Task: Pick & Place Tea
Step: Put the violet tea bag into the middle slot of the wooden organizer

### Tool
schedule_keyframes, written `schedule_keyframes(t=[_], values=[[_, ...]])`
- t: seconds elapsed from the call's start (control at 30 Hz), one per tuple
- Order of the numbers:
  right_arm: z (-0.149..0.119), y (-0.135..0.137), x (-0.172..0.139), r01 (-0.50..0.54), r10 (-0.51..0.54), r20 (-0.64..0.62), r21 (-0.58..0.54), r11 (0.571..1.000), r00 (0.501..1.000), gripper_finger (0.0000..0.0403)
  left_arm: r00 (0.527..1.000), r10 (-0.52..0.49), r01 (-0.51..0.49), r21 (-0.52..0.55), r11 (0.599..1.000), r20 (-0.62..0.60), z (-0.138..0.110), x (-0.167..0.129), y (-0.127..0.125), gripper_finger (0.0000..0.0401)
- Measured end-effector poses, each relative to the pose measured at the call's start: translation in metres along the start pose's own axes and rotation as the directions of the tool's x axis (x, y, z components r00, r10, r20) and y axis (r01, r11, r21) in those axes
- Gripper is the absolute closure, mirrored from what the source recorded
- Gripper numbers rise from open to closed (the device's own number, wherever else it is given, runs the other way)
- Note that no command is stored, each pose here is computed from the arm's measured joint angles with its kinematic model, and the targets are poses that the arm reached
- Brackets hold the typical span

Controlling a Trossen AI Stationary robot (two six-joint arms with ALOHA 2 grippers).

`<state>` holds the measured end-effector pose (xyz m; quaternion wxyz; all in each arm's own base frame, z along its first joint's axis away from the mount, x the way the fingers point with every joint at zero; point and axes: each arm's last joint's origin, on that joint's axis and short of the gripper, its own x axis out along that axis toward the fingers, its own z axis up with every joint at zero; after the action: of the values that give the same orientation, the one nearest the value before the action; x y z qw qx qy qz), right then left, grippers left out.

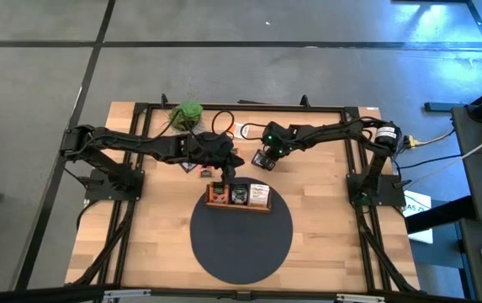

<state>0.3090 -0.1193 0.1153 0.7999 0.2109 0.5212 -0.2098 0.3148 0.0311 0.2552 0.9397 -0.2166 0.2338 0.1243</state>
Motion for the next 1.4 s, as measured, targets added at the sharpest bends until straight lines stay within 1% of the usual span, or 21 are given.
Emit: schedule_keyframes(t=[0.3, 0.43, 0.57, 0.67, 0.83, 1.2, 1.4], values=[[0.0, 0.001, 0.0, -0.021, 0.021, 0.001, 0.0, 1.0, 1.0, 0.0285, 1.0, 0.0, 0.0, 0.0, 1.0, 0.0, 0.0, 0.0, 0.0, 0.0359], [0.0, 0.003, 0.0, -0.02, 0.02, 0.0, -0.045, 0.999, 1.0, 0.0263, 1.0, 0.0, 0.0, 0.0, 1.0, 0.0, 0.0, 0.0, 0.0, 0.0361], [-0.002, 0.008, 0.0, -0.003, 0.003, 0.002, -0.119, 0.993, 1.0, 0.0258, 1.0, 0.0, 0.0, 0.0, 1.0, 0.0, 0.0, 0.0, 0.0, 0.0363], [-0.004, 0.011, 0.0, 0.04, -0.039, 0.005, -0.129, 0.991, 0.999, 0.0263, 1.0, -0.01, 0.01, 0.0, 1.0, -0.005, 0.0, 0.0, -0.001, 0.0361], [-0.007, 0.013, 0.001, 0.042, -0.044, -0.02, -0.119, 0.992, 0.999, 0.0281, 1.0, -0.022, 0.022, 0.005, 1.0, -0.01, -0.001, 0.0, -0.003, 0.0359], [-0.007, 0.014, 0.001, 0.036, -0.039, -0.027, -0.118, 0.992, 0.999, 0.0352, 0.999, -0.036, 0.037, 0.014, 0.999, -0.017, -0.004, 0.0, -0.008, 0.0363], [-0.003, 0.015, 0.0, 0.034, -0.037, -0.028, -0.124, 0.992, 0.999, 0.0375, 0.999, -0.038, 0.038, 0.016, 0.999, -0.018, -0.004, -0.001, -0.009, 0.0359]])
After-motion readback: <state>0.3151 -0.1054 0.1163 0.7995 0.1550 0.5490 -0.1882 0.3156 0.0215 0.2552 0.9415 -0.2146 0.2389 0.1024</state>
